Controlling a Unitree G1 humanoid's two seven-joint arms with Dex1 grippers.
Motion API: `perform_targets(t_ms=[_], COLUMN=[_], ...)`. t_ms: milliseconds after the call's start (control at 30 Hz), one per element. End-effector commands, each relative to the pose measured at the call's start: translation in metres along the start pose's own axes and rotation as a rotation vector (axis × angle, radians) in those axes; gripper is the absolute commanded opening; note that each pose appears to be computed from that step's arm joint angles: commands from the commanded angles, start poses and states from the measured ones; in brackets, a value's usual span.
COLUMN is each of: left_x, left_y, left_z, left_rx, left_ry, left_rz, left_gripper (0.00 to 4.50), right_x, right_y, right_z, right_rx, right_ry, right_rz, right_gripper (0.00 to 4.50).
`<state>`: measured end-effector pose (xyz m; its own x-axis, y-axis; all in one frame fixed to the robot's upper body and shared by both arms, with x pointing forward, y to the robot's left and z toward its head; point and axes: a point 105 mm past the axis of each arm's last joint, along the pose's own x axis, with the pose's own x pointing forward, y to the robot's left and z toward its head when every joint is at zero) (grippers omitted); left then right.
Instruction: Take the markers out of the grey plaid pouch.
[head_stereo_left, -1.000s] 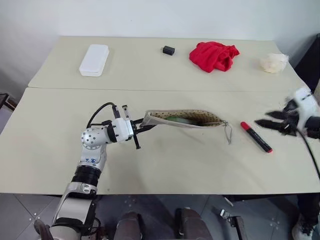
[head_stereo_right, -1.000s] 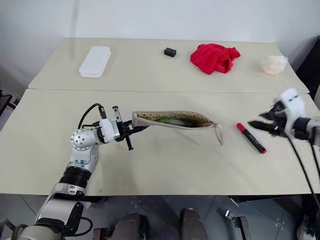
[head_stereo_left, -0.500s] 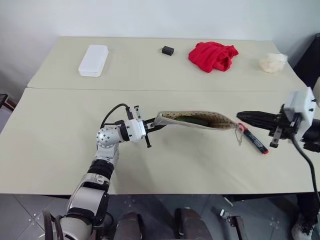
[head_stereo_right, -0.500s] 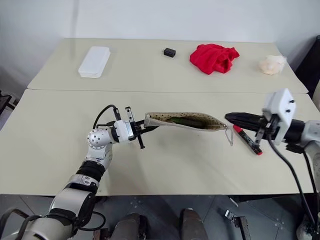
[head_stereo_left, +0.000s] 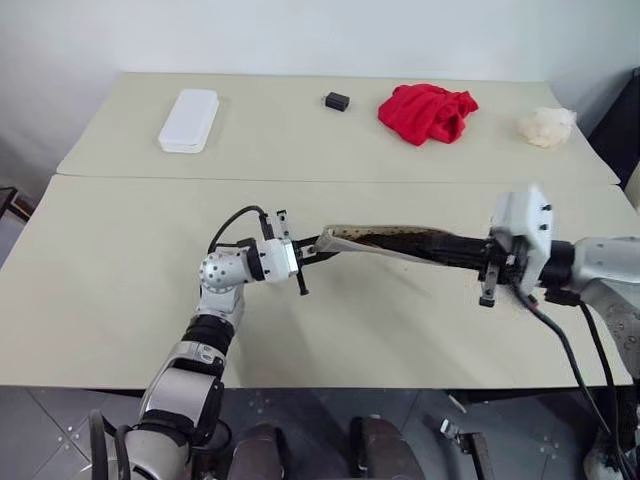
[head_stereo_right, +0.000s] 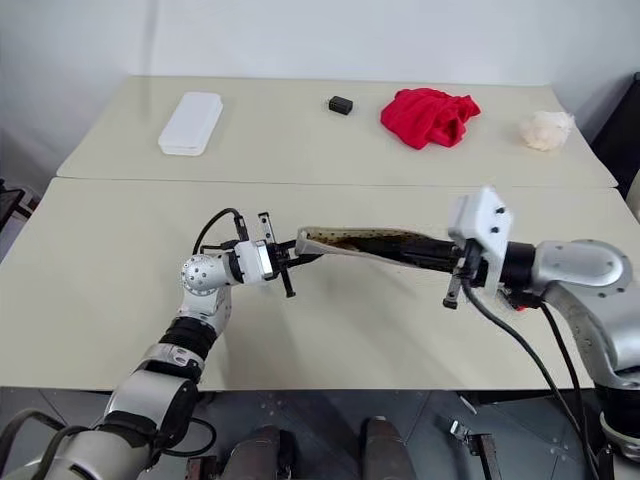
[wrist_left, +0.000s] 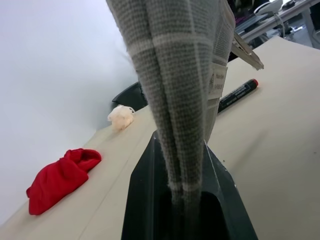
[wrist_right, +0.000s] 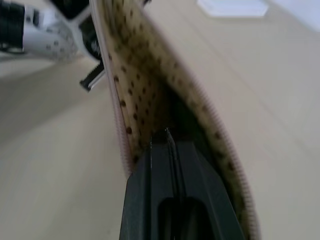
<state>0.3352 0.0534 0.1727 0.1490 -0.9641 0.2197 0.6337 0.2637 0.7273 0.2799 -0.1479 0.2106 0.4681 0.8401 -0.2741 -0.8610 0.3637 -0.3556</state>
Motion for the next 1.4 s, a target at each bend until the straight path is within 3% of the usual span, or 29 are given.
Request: perform_targets(t_ms=[33, 200, 400, 500, 800, 1100, 1400], left_x=[0.001, -0.003, -0.008, -0.009, -0.013, -0.012, -0.013], left_y=[0.003, 0.001, -0.003, -0.008, -0.016, -0.015, -0.012], left_z=[0.010, 0.009, 0.006, 0.005, 0.001, 0.000, 0.000], left_rx=[0.035, 0.034, 0.019, 0.005, -0.036, -0.073, -0.082], left_ry=[-0.038, -0.025, -0.007, -0.002, 0.013, 0.010, 0.014], left_rz=[0.016, 0.021, 0.037, 0.039, 0.021, 0.023, 0.036], left_gripper=[0.00, 0.00, 0.00, 0.00, 0.00, 0.00, 0.00], right_x=[0.008, 0.021, 0.033, 0.038, 0.054, 0.086, 0.097], right_y=[0.000, 0.007, 0.001, 0.003, 0.007, -0.015, -0.013], right_z=[0.000, -0.015, -0.014, -0.010, -0.009, -0.018, -0.037], right_rx=[-0.010, -0.099, -0.118, -0.118, -0.193, -0.138, -0.121], right_ry=[0.034, 0.157, 0.141, 0.115, 0.101, 0.159, 0.226], right_rz=[-0.014, -0.004, -0.081, -0.100, -0.140, -0.374, -0.442], right_gripper=[0.01, 0.01, 0.01, 0.53, 3.32, 3.32, 3.32])
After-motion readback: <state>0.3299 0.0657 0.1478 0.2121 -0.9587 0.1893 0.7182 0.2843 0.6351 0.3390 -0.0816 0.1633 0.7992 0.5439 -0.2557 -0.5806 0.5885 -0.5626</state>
